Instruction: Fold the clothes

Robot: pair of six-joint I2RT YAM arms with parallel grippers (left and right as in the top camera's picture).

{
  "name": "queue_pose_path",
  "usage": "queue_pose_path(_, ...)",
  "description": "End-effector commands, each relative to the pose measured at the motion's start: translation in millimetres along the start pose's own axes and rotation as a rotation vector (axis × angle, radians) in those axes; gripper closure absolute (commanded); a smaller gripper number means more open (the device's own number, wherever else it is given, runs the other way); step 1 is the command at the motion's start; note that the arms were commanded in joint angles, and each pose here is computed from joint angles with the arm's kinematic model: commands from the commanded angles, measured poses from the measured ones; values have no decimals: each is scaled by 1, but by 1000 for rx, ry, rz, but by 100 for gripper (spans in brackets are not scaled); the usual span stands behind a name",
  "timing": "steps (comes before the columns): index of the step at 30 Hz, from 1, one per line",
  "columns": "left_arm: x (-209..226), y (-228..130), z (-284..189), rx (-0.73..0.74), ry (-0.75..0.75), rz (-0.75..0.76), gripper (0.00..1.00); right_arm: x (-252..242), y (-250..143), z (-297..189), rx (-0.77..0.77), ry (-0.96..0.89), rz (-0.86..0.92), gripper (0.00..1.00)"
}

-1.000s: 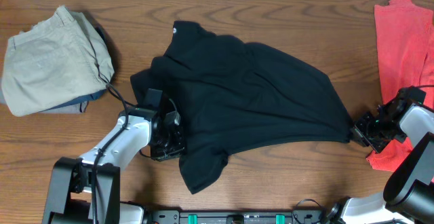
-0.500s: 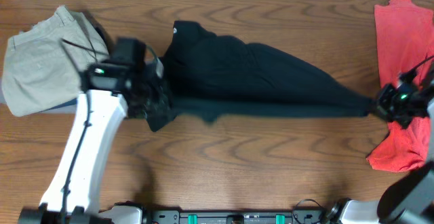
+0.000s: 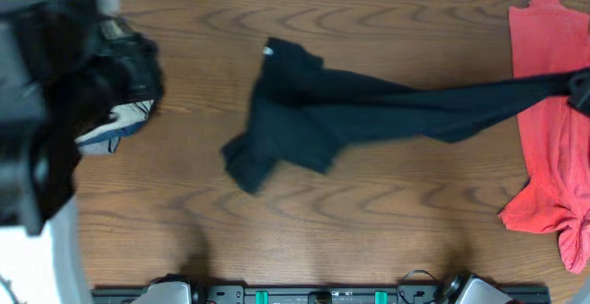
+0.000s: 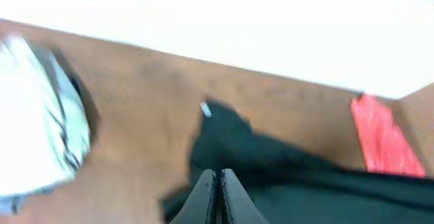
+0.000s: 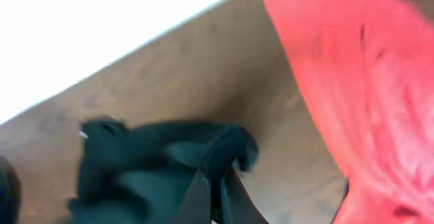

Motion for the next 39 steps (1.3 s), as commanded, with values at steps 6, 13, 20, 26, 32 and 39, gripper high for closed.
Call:
queue_pose_path(6, -7, 7, -24, -50, -59, -28, 94, 26, 14, -59, -176, 43, -12, 99)
queue_pose_path(13, -9, -20, 29, 226, -138, -90, 94, 7, 4, -25, 2, -29, 23, 99)
queue_pose_path(20, -35, -55, 108, 520, -230, -39, 94, -7, 5, 0, 96, -97, 49, 99)
queue_pose_path(26, -74, -93, 175, 738, -310, 61, 91, -14, 5, 4, 100, -158, 52, 99)
queue_pose_path(32, -115, -140, 232, 914, -374, 176, 75, -15, 5, 4, 99, -167, 52, 99)
queue_pose_path(39, -162, -201, 278, 1050, -450, 328, 67, -15, 5, 4, 99, -167, 51, 99)
Point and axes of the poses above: each gripper's point midway between its finger pads, its own z axis out along the fingers, its own x axis along the line the jaws close on, y = z × x, the point moved 8 cm from there along -z, back along the fingers, and after that the axes turned 10 degrees about z, right-handed, at the moved point
